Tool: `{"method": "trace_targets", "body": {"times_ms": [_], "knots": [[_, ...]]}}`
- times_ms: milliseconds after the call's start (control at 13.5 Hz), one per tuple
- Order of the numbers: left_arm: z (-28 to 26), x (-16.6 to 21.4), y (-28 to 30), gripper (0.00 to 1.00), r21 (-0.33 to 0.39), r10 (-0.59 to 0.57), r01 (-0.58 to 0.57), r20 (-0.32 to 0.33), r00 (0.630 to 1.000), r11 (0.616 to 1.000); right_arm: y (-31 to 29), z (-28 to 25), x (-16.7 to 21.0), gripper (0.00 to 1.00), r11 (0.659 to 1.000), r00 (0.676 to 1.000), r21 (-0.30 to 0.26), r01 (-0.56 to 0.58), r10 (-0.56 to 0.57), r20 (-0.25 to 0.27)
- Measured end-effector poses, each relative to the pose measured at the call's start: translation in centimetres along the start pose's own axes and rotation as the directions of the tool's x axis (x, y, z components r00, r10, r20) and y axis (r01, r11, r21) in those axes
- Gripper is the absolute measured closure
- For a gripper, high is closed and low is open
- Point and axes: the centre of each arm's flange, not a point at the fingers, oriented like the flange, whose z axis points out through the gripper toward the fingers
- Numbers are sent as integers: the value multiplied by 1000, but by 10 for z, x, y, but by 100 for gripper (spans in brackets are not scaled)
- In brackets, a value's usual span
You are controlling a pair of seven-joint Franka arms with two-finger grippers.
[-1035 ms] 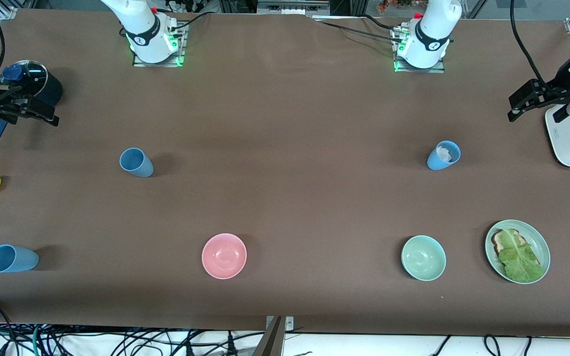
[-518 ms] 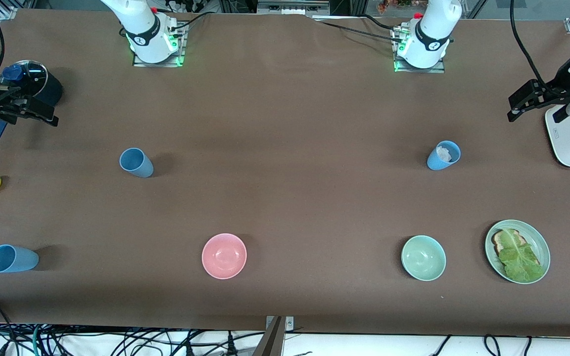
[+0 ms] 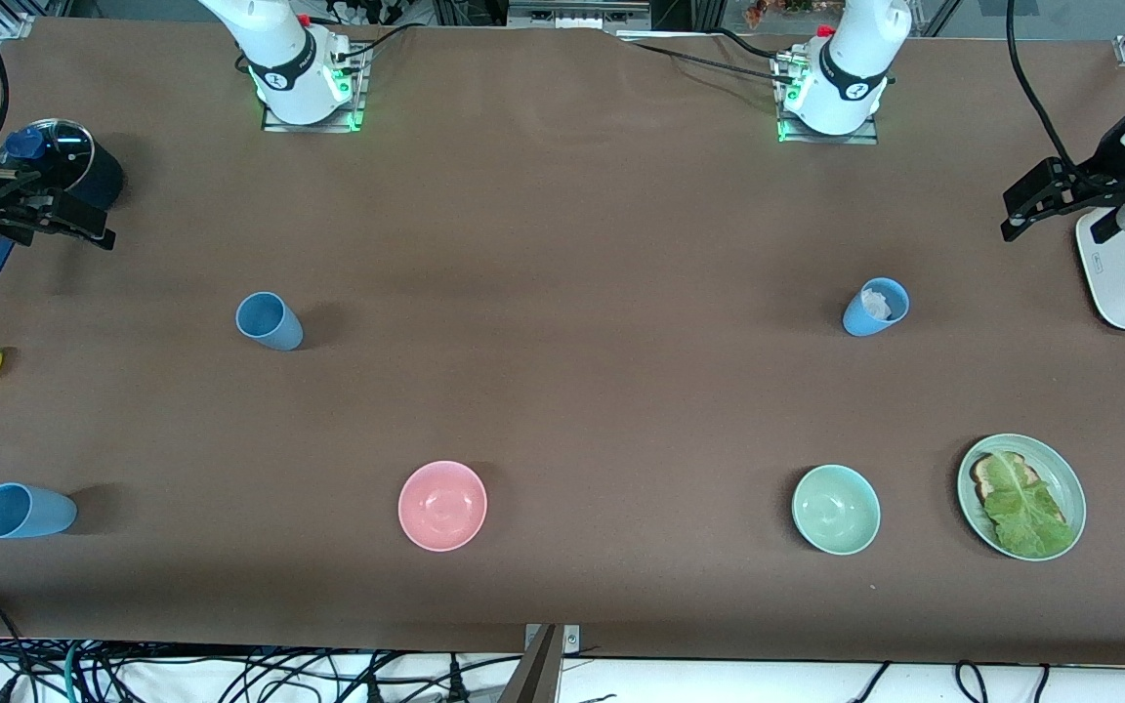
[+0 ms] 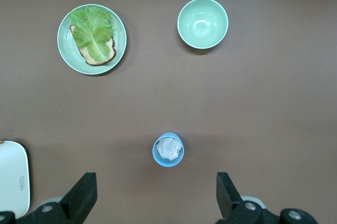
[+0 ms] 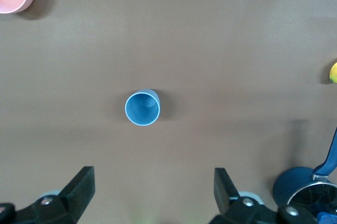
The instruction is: Stack blue cups with both arms
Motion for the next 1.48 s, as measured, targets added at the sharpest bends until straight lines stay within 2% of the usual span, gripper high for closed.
{"method": "trace_targets", "body": {"times_ms": [1479], "knots": [[6, 3, 7, 0, 0, 12, -12, 11, 1000, 1000, 0, 0, 0, 0, 1000, 1000, 0, 0, 0, 1]]}}
